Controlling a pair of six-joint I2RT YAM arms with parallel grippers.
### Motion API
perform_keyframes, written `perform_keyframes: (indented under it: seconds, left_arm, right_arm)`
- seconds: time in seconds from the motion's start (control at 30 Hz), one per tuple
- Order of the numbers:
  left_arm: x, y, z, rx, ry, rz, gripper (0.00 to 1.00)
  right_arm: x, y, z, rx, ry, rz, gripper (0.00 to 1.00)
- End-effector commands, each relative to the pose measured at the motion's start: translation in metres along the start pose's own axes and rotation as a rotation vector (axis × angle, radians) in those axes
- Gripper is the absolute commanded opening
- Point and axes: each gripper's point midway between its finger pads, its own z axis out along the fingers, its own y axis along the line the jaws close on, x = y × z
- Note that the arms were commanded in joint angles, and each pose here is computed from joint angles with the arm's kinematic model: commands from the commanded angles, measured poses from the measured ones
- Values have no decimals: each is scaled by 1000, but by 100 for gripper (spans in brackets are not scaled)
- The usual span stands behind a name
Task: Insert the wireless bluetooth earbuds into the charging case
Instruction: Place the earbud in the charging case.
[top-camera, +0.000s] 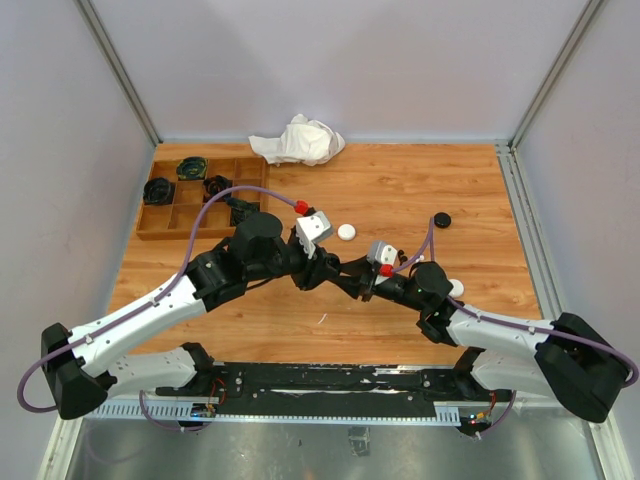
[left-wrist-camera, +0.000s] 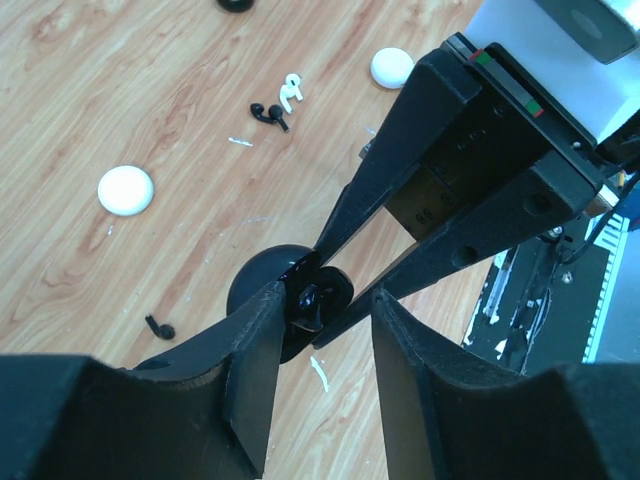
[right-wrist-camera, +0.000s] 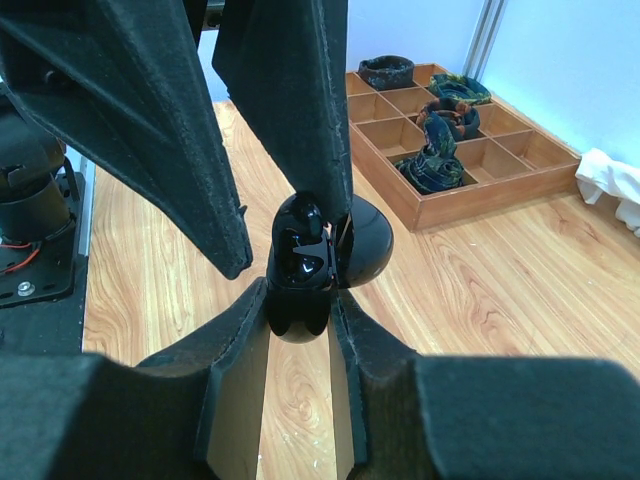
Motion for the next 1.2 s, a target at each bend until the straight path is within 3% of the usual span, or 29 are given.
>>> perform_keyframes:
  seconds: [0.0, 0.37, 0.8, 1.03, 1.17]
  left_arm:
    - [0, -5, 3, 38, -9, 4, 47]
    - [-1, -2, 11, 68, -24, -10, 48]
    - [-14, 8, 0, 13, -98, -76, 50]
    - [-18, 5, -5, 8, -133, -144, 57]
    - [-21, 16, -13, -72, -166, -193, 60]
  right_arm:
    - [-29, 4, 4, -39, -107, -38, 23]
    - [-31, 13, 7, -100, -108, -17, 23]
    - [-28, -1, 4, -16, -99, -17, 23]
    - [-26, -5, 4, 8, -89, -19, 24]
    - [-23, -8, 4, 23, -81, -20, 24]
